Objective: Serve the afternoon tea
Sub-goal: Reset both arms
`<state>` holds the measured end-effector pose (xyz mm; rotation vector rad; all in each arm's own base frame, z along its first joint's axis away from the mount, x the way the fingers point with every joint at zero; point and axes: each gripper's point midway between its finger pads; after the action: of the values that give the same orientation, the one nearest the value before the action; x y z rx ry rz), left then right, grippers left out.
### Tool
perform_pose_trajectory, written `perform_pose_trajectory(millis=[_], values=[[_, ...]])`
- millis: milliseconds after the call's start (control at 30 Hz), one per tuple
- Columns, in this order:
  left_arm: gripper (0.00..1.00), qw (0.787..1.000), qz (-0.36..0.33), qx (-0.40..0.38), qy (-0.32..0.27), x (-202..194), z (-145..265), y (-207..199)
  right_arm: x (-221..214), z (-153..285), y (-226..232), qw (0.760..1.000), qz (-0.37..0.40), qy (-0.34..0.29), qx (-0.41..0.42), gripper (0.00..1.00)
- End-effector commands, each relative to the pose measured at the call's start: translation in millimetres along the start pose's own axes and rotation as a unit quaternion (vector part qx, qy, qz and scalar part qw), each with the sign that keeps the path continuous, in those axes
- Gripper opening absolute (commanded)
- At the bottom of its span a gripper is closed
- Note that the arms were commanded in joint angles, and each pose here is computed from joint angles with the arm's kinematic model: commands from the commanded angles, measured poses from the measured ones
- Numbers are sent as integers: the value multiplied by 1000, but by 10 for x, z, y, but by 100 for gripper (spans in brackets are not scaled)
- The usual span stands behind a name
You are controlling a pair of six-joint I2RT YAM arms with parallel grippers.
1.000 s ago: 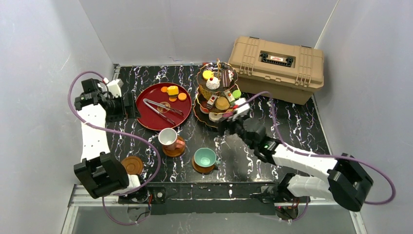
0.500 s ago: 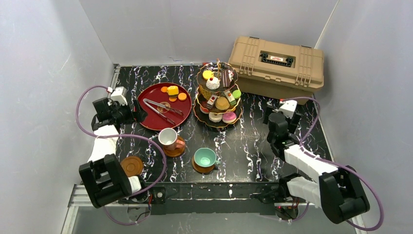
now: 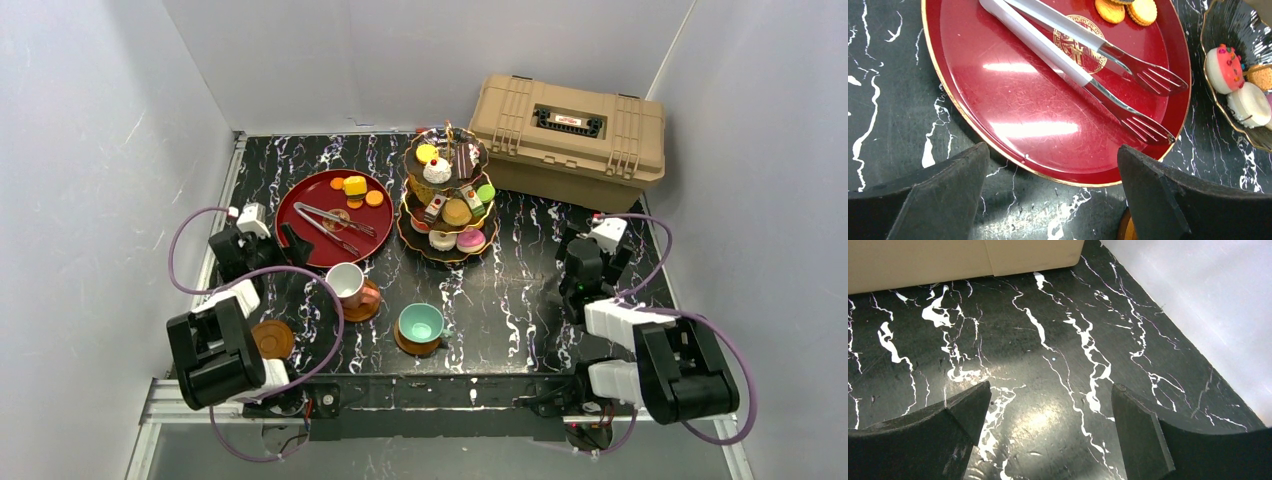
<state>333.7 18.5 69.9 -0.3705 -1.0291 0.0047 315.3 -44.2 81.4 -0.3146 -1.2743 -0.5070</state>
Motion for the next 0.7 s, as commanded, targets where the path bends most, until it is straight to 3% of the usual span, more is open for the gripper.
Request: perform_pose_trajectory(millis=[0,300,633,667], values=[[98,996,-26,16,-87,350,-54,57,220,-131,170,999,-14,-46,24,98],[98,992,-43,20,-118,316,-186,2,76,-367,295,999,20,-37,31,98],[98,975,-160,47,-145,27,-278,-240,-143,-326,449,993,47,-29,103,98],[98,974,-161,55,-150,48,-299,-232,-143,-272,415,991,47,-50,112,98]])
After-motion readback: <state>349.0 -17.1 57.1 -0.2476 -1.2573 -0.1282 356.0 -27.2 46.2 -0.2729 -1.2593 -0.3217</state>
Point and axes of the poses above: each gripper's point midway between its finger pads, its own z axis back along the fingers, its own y axis along the line the jaws close on, x = y × z, and after that the axes turned 7 degrees about -z, right-handed
